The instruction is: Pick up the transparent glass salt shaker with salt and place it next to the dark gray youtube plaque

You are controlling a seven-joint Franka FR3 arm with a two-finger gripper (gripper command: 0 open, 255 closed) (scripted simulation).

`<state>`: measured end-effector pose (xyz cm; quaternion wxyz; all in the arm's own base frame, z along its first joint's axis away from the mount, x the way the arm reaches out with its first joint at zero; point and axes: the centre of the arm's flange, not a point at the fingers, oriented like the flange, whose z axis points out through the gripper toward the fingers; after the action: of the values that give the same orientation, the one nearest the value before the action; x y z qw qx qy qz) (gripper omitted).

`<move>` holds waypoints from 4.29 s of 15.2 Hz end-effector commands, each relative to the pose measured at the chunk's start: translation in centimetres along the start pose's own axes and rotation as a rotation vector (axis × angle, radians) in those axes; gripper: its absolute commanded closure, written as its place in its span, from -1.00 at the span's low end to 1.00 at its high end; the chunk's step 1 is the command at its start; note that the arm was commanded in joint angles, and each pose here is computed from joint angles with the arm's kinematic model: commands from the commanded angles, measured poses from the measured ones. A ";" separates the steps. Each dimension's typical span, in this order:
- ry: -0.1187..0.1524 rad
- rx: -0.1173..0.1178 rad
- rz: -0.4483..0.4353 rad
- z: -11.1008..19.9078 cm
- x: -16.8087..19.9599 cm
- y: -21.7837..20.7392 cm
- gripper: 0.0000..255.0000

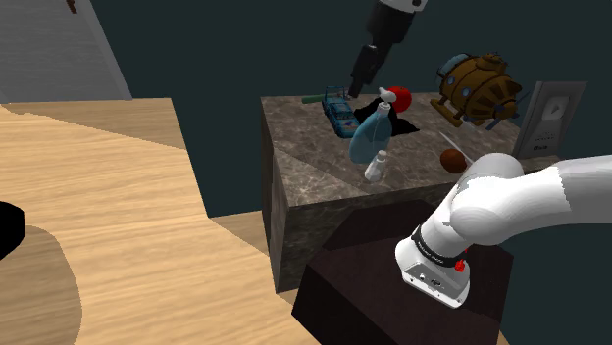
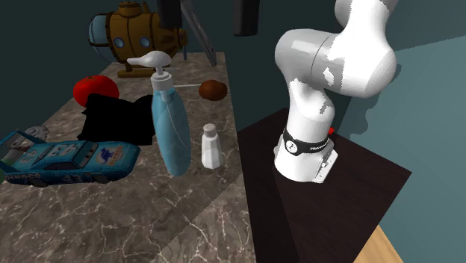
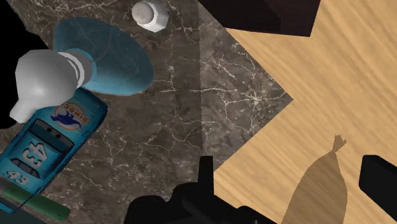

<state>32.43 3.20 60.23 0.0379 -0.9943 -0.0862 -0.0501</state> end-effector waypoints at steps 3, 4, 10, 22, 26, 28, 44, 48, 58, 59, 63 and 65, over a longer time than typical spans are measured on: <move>-0.010 0.002 -0.002 1.9 -1.1 1.4 -1.00; -0.016 0.004 -0.003 2.8 -1.6 2.2 -1.00; -0.047 0.011 -0.010 8.3 -5.0 6.5 -1.00; -0.102 0.024 -0.021 18.4 -11.4 14.1 -1.00; -0.102 0.024 -0.021 20.5 -11.6 14.1 -1.00; -0.102 0.024 -0.021 21.5 -11.7 14.0 -1.00; -0.102 0.024 -0.021 21.8 -11.7 14.0 1.00; -0.102 0.024 -0.021 20.8 -11.6 14.0 1.00; -0.102 0.024 -0.021 15.5 -11.1 13.6 1.00; -0.102 0.024 -0.021 15.0 -11.0 13.6 1.00; -0.102 0.024 -0.021 12.9 -10.8 13.4 1.00; -0.102 0.024 -0.021 11.9 -10.7 13.4 1.00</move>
<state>25.57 -10.68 45.89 0.0447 -0.9941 -0.0990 0.0008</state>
